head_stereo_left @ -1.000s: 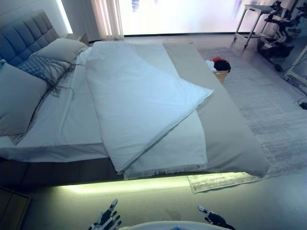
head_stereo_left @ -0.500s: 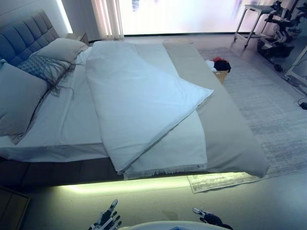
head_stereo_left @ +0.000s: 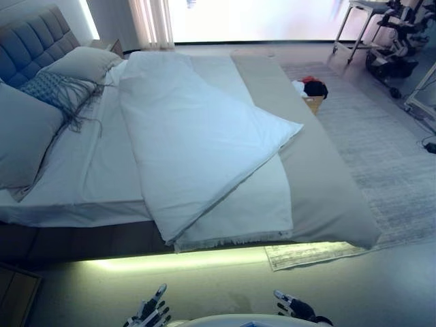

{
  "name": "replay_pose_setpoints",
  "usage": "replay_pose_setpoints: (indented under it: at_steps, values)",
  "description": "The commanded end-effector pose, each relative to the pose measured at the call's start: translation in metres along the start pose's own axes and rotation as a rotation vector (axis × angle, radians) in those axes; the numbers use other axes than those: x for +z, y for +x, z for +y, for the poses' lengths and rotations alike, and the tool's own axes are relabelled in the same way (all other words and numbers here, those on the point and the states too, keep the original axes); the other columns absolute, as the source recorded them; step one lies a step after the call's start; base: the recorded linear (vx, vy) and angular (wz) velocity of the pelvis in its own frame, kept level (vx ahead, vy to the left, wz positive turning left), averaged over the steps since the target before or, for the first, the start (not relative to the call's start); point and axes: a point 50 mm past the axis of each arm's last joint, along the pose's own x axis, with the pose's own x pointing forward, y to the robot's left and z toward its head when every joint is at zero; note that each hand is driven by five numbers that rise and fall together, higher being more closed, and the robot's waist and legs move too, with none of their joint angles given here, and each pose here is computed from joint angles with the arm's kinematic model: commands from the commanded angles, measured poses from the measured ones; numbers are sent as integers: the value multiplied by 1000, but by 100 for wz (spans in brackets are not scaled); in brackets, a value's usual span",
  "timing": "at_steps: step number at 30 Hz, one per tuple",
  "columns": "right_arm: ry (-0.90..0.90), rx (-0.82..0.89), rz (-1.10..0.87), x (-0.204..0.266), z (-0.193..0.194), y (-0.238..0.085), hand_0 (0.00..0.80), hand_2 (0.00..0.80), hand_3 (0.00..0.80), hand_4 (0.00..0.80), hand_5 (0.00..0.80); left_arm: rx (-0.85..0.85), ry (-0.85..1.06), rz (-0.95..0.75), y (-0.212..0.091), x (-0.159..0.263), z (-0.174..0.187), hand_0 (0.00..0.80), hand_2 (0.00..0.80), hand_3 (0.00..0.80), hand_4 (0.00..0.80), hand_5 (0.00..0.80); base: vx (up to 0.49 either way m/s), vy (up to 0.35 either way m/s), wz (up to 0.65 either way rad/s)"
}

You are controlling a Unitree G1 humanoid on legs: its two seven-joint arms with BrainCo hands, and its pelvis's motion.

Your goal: Make the bed neatly

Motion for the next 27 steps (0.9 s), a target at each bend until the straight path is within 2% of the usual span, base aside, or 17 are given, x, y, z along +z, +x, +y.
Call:
replay_pose_setpoints:
  at_steps: [1, 7, 10, 13, 18, 22, 27]
  values:
    - [-29, 52, -88, 29, 13, 10, 0, 0, 0, 0, 0, -37, -3, -29, 6, 13, -19, 0, 0, 0, 0, 0, 52, -51, 0]
    - [-4, 54, -91, 38, 15, 12, 0, 0, 0, 0, 0, -16, -34, -66, 7, 16, -19, 0, 0, 0, 0, 0, -10, -66, 0]
    - [-51, 14, -71, 41, 10, 12, 0, 0, 0, 0, 0, -17, -56, -71, 6, 18, -16, 0, 0, 0, 0, 0, 109, 102, -2]
    - [-55, -13, -66, 45, 1, 9, 0, 0, 0, 0, 0, -20, -56, -42, 6, 15, -17, 0, 0, 0, 0, 0, 232, 269, -22]
    - [51, -77, -79, 37, -17, 1, 0, 0, 0, 0, 0, 22, -55, 11, 6, 3, -15, 0, 0, 0, 0, 0, 339, 305, 8]
    - [78, -91, -56, 27, -17, 0, 0, 0, 0, 0, 0, 48, -189, 17, 4, -4, -8, 0, 0, 0, 0, 0, 353, 324, -27]
    - [133, -100, -64, 18, -9, 3, 0, 0, 0, 0, 0, 64, -72, 2, 2, 9, 1, 0, 0, 0, 0, 0, 270, 289, -41]
